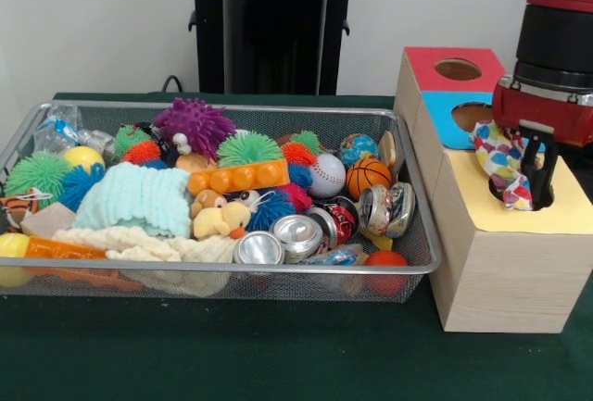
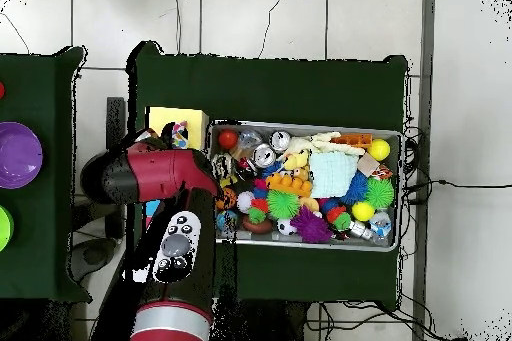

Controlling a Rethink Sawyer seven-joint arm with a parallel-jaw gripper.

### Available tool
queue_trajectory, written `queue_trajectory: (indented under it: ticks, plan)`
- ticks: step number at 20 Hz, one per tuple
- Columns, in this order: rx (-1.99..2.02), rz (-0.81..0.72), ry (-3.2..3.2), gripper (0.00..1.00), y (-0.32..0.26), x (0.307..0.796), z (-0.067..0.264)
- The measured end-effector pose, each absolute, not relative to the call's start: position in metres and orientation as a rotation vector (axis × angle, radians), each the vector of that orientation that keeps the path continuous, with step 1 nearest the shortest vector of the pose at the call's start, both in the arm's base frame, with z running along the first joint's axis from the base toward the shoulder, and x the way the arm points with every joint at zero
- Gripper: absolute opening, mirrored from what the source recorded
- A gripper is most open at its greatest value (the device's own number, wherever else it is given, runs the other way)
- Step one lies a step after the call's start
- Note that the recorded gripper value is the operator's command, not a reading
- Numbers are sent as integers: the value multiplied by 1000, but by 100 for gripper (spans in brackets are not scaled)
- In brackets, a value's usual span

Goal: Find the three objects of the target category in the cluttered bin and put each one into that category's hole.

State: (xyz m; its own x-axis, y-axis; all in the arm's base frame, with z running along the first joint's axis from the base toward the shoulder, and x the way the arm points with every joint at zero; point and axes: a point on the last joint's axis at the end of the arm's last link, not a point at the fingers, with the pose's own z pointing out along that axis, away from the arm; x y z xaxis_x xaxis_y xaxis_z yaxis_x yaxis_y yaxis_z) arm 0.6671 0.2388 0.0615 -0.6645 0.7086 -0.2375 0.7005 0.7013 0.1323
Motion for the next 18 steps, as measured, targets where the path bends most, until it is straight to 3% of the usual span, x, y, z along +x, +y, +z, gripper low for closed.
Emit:
queue_trajectory:
  ticks: [18]
  plan:
    - [1124, 32, 2651, 0, 239, 667, 66]
